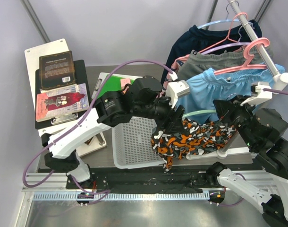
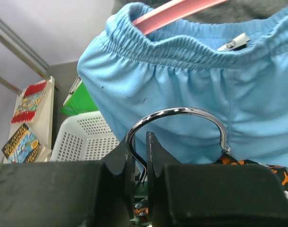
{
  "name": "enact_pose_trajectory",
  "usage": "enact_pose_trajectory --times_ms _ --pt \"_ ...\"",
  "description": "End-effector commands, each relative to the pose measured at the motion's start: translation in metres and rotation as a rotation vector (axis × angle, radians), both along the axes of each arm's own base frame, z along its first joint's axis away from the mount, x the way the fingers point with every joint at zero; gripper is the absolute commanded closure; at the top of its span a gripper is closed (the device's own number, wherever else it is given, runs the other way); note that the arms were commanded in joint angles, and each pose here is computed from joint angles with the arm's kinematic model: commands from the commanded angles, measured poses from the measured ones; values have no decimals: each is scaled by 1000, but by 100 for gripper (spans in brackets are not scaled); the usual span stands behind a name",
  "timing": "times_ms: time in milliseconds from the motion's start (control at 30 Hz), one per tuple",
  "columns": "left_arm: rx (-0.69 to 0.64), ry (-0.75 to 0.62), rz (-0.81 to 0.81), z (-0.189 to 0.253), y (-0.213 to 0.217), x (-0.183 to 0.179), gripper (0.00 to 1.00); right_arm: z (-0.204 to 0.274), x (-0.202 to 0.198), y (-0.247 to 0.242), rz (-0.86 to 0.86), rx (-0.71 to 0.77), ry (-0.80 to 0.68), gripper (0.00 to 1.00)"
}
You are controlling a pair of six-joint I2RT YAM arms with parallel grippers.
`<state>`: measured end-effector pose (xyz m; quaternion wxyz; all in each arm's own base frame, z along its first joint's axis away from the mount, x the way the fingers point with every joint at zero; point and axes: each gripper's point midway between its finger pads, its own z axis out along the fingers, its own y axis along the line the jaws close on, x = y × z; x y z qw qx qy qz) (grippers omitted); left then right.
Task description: Remove the shorts from the hanger
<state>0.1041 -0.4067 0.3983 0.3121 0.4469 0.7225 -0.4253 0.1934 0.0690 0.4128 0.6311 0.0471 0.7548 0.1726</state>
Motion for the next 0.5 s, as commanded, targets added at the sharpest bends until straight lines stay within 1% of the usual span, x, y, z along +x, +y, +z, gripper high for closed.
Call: enact_pose_trajectory --times_ms 0,33,67,167,233,267,300,367,467 --pt "-81 -94 96 31 22 12 40 58 4 -9 -81 207 -147 99" --pt "-78 -107 111 31 27 14 19 57 4 -8 -78 200 -144 99" --pt "-80 -127 145 33 39 16 17 58 4 -8 -76 197 -144 99" --pt "-74 -160 201 27 64 18 15 61 4 -9 -77 201 -153 99" --pt "-103 -175 226 30 73 19 14 61 3 -9 -83 215 -150 99" --pt "-87 -162 229 18 74 18 13 59 4 -10 -89 218 -146 99" --pt "-133 -162 223 28 80 13 13 55 4 -10 -96 221 -139 99" --pt "-122 -127 212 15 79 9 13 53 6 -9 -97 240 -137 99" --pt "-117 -96 188 8 76 3 17 52 6 -7 -99 281 -130 99"
